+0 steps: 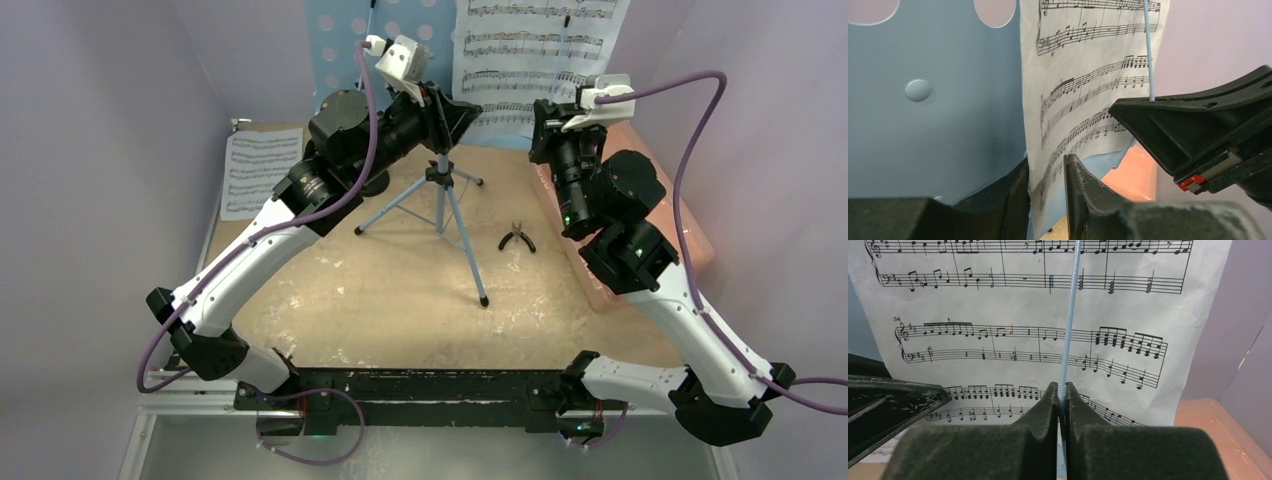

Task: Pack up the instrument practice props

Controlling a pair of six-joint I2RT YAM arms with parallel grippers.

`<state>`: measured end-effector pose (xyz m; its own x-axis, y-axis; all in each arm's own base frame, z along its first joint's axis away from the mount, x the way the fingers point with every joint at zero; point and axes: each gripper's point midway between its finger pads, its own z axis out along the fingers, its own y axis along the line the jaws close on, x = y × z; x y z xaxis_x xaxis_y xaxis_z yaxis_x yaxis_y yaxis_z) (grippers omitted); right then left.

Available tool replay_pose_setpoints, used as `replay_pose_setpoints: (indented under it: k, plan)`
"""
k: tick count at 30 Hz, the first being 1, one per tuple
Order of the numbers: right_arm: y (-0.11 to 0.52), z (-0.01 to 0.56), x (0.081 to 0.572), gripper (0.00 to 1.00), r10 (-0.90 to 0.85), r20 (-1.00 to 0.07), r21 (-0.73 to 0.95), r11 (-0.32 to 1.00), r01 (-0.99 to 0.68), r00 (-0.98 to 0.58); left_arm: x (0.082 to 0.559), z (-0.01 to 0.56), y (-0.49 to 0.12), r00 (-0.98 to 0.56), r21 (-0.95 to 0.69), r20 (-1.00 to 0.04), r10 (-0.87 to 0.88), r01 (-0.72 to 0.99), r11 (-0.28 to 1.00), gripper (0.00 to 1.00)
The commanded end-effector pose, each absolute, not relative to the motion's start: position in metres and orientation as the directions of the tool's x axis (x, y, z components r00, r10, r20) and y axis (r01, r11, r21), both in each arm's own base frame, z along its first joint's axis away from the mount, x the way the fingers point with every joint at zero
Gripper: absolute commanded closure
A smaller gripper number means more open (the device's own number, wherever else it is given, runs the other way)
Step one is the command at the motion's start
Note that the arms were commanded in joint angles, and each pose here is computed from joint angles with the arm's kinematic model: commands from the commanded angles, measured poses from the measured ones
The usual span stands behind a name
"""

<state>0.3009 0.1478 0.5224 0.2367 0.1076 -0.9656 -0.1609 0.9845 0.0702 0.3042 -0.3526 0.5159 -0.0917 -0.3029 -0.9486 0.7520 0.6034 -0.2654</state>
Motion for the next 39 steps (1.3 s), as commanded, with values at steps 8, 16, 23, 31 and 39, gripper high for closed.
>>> replay_pose_setpoints:
  k: [8, 16, 23, 31, 39]
  plan:
    - [0.149, 0.518, 0.293, 1.00, 0.161, -0.958, 0.114, 0.973, -0.203, 0.236, 0.293, 0.556, -0.338, 0.000, -0.235, -0.932, -0.361, 0.760, 0.606, 1.00]
    - [0.145, 0.516, 0.292, 1.00, 0.164, -0.957, 0.119, 0.975, -0.189, 0.241, 0.289, 0.568, -0.305, 0.056, -0.223, -0.931, -0.361, 0.695, 0.683, 1.00]
    - [0.143, 0.515, 0.293, 1.00, 0.161, -0.957, 0.120, 0.977, -0.179, 0.241, 0.279, 0.579, -0.273, 0.106, -0.204, -0.931, -0.350, 0.643, 0.738, 1.00]
    - [0.144, 0.515, 0.295, 1.00, 0.156, -0.958, 0.115, 0.978, -0.175, 0.240, 0.260, 0.596, -0.229, 0.163, -0.195, -0.923, -0.348, 0.583, 0.789, 1.00]
    - [0.146, 0.511, 0.298, 1.00, 0.148, -0.962, 0.109, 0.979, -0.174, 0.231, 0.241, 0.607, -0.171, 0.226, -0.199, -0.916, -0.333, 0.465, 0.863, 1.00]
